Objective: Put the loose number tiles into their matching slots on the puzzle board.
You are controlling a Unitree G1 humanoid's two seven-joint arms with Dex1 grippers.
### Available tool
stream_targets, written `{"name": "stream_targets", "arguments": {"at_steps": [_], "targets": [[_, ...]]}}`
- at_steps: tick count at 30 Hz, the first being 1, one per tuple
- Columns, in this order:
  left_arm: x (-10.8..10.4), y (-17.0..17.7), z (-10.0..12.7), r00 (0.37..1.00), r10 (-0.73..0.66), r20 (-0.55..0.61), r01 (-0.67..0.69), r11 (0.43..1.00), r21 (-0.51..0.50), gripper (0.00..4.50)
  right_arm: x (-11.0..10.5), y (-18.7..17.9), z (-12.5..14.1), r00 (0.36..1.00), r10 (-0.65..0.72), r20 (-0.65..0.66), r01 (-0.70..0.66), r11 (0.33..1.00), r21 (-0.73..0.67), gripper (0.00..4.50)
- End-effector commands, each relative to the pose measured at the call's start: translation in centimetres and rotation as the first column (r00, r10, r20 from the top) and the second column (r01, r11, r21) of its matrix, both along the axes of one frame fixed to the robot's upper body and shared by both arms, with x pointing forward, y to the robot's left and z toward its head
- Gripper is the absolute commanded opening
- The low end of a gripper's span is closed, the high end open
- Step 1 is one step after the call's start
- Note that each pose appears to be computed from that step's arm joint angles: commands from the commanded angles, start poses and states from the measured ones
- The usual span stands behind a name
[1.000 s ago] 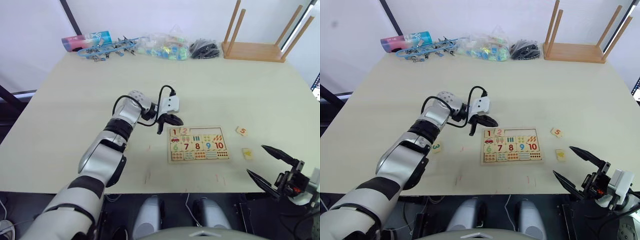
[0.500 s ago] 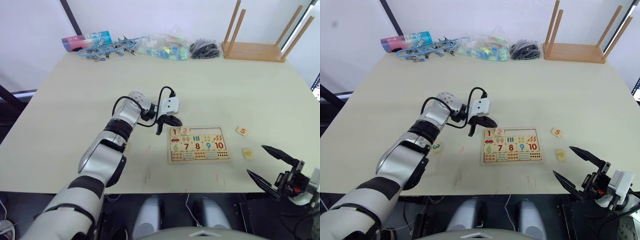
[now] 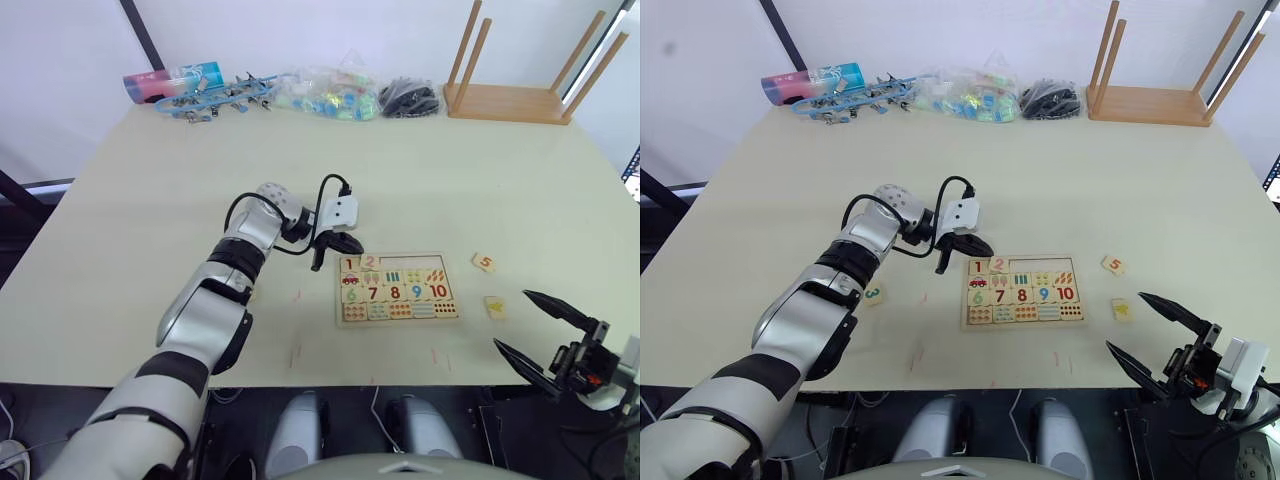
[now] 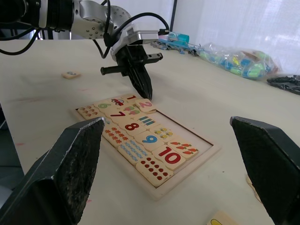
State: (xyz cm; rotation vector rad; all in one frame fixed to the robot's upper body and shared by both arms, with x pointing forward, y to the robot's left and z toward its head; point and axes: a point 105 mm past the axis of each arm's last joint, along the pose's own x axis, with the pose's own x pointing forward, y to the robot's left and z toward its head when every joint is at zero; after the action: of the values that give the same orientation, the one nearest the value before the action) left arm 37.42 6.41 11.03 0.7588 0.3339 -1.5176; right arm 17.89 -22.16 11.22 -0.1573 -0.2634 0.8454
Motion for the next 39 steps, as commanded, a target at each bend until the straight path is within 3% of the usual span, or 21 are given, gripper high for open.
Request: {"name": "stream_targets", "arguments": {"at_steps": [1,25,34,39], "targets": [[-0.1,-0.4,0.9,0.999,-0.033,0.032,0.033,0.999,-0.02,0.05,-0.1,0.0,1.1,0.999,-0.002,0.045,0.002,1.0,-0.013,4.5],[0.0,-0.1,1.3,0.999,-0.027,0.044,0.028,0.999,-0.032,0.05,-0.1,0.1,1.0,0.999,-0.006,0.046,0.006,1.0,-0.009,4.5],[0.5,1.1,3.9,0.998,0.069,-0.009,-0.069,0.972,-0.223,0.05,0.1,-0.4,0.8,0.999,-0.025,0.035,0.025,1.0,-0.006,4.5],[-0.5,2.9,4.4,0.993,0.114,-0.015,-0.113,0.935,-0.335,0.05,0.9,-1.5,0.3,0.995,-0.097,0.035,0.098,0.995,-0.032,4.5]]}}
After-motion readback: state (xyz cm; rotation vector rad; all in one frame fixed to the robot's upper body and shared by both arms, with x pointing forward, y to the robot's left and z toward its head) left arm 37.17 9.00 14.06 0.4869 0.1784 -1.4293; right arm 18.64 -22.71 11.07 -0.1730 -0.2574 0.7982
